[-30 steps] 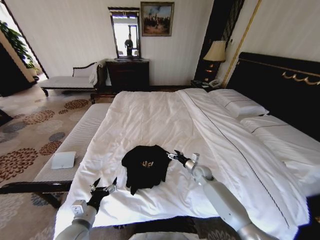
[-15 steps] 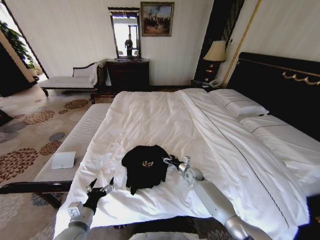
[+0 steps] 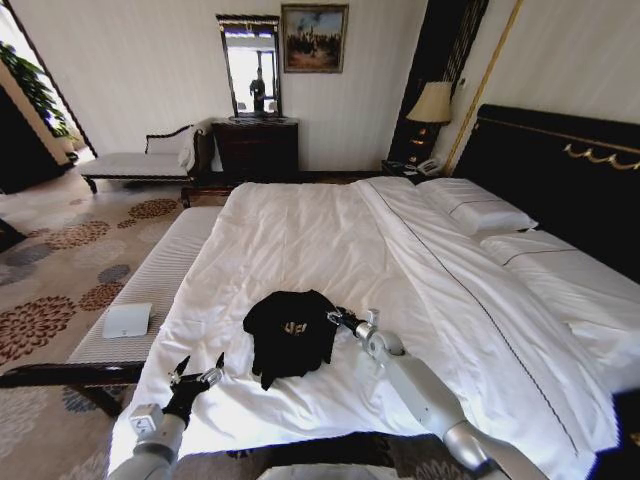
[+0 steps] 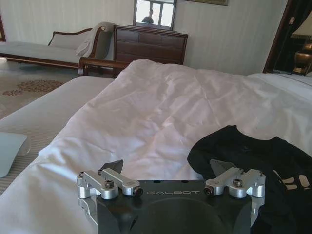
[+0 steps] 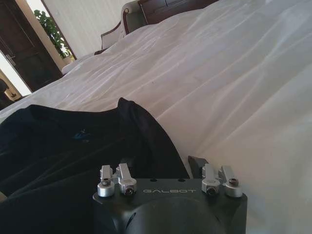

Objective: Fold the clothes on the bed.

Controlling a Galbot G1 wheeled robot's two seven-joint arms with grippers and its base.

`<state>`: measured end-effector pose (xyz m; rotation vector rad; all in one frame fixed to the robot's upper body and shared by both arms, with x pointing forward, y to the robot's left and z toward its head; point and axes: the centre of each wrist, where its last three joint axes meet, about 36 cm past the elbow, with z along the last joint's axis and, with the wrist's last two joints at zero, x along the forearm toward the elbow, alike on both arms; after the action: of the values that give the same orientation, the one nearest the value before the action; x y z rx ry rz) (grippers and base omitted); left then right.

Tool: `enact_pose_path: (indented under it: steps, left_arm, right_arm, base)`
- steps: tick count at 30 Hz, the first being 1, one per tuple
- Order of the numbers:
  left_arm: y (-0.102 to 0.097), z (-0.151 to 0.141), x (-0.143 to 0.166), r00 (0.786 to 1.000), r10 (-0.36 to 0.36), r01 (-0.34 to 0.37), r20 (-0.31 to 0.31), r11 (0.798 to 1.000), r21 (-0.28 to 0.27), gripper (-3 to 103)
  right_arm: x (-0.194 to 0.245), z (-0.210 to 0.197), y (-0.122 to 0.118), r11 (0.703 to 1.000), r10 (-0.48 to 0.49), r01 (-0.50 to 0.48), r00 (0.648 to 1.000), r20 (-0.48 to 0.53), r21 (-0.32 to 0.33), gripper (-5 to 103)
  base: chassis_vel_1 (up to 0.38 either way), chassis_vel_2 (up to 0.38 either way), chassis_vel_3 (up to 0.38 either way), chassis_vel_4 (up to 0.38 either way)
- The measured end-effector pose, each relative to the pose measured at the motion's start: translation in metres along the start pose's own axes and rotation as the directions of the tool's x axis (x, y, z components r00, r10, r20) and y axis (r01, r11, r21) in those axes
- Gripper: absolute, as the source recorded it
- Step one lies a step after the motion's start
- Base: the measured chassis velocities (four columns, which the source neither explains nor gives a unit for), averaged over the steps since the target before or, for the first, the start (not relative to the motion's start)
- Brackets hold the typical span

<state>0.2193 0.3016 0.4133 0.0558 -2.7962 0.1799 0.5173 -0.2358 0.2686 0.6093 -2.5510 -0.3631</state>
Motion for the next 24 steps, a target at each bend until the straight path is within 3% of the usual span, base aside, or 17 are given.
enact_pose_path:
  steps: [1, 4, 6, 8, 10, 14, 16, 24]
  left_arm:
    - [0.0, 0.0, 0.0, 1.0, 0.0, 0.0, 0.0, 1.0, 0.0, 100]
    - [0.01, -0.004, -0.01, 1.0, -0.017, 0.017, 0.002, 1.0, -0.007, 100]
    - [0.013, -0.006, -0.015, 1.0, -0.024, 0.024, 0.003, 1.0, -0.002, 100]
    - [0.023, -0.014, -0.034, 1.0, -0.031, 0.031, 0.006, 0.999, 0.028, 100]
    - [0.024, -0.017, -0.045, 1.0, -0.019, 0.019, 0.007, 0.999, 0.04, 100]
    - [0.022, -0.019, -0.066, 1.0, 0.014, -0.015, 0.004, 0.999, 0.049, 100]
    - [0.018, -0.022, -0.09, 0.999, 0.045, -0.044, -0.01, 0.997, 0.069, 100]
    - [0.009, -0.035, -0.149, 0.99, 0.126, -0.12, -0.061, 0.988, 0.095, 101]
  right_arm:
    - [0.0, 0.0, 0.0, 1.0, 0.0, 0.0, 1.0, 0.0, 0.0, 63]
    - [0.001, 0.0, -0.001, 1.0, 0.002, -0.002, 1.0, 0.005, -0.015, 46]
    - [0.001, 0.0, -0.002, 1.0, 0.004, -0.004, 1.0, 0.007, -0.021, 46]
    - [0.004, -0.004, -0.005, 0.999, 0.013, -0.013, 1.0, 0.015, -0.031, 36]
    - [0.006, -0.006, -0.006, 0.999, 0.018, -0.017, 1.0, 0.018, -0.03, 24]
    - [0.008, -0.007, -0.007, 0.999, 0.022, -0.021, 1.0, 0.017, -0.029, 14]
    - [0.009, -0.005, -0.007, 0.999, 0.022, -0.022, 1.0, 0.012, -0.029, 3]
    - [0.013, -0.007, -0.012, 0.999, 0.036, -0.035, 0.999, 0.014, -0.025, 1]
  base:
    - [0.0, 0.0, 0.0, 0.0]
    - [0.0, 0.0, 0.0, 0.0]
    - [0.0, 0.0, 0.0, 0.0]
    - [0.0, 0.0, 0.0, 0.0]
    - [0.0, 0.0, 0.0, 0.0]
    - [0.0, 0.0, 0.0, 0.0]
    - [0.0, 0.0, 0.0, 0.0]
    - [0.0, 0.0, 0.0, 0.0]
